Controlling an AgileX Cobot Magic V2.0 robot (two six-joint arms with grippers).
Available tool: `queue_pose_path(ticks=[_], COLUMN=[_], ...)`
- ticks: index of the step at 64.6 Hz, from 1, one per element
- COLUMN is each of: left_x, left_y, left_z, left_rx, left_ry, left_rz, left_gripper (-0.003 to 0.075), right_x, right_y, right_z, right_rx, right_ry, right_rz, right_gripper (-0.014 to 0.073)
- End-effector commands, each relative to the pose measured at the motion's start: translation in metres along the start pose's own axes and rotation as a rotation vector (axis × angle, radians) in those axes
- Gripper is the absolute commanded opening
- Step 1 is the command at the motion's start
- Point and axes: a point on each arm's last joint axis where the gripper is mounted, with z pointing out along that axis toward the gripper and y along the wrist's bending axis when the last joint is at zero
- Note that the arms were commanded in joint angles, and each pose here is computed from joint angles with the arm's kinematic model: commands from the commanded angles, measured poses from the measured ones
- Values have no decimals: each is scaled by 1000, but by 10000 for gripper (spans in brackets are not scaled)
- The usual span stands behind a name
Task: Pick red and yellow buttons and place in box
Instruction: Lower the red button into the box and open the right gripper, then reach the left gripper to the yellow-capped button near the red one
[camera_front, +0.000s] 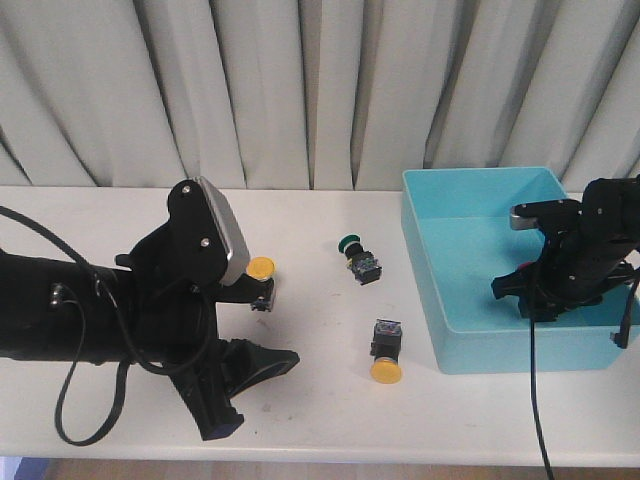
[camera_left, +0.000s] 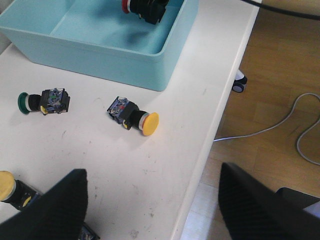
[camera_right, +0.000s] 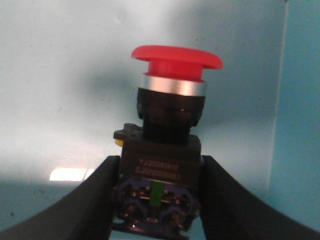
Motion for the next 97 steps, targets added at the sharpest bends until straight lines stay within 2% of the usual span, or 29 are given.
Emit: queue_pose_path(ticks=[1, 12, 21, 32, 45, 58, 66, 78, 97], left_x=[-13, -13, -13, -13, -13, -13, -13, -13, -13], left_y=[2, 2, 2, 2, 2, 2, 2, 1, 1], left_z=[-10, -10, -10, -10, -10, -10, -10, -10, -10], left_rx=[-32, -32, -32, -32, -32, -32, -32, -30, -21], left_ry=[-70, -70, -70, -70, -70, -70, -70, -69, -64], left_rz=[-11, -11, -11, -11, -11, -11, -11, -11, -11], left_gripper=[523, 523, 523, 523, 523, 523, 523, 523, 523], right_x=[-13, -14, -15, -7, 43, 102, 130, 165, 185], right_y=[-7, -7, -8, -6, 2, 39, 56, 63, 59], right_z=[-23, -29, -53, -102, -160, -204, -211, -214, -232], right_rx=[21, 24, 30, 19, 22, -31, -82, -119, -120], right_ry=[-95, -119, -161, -259, -413, -564, -576, -564, -643], right_rz=[-1, 1, 17, 52, 60, -41, -82, -104, -98], right_gripper=[392, 473, 473, 454, 423, 398, 386, 372, 372])
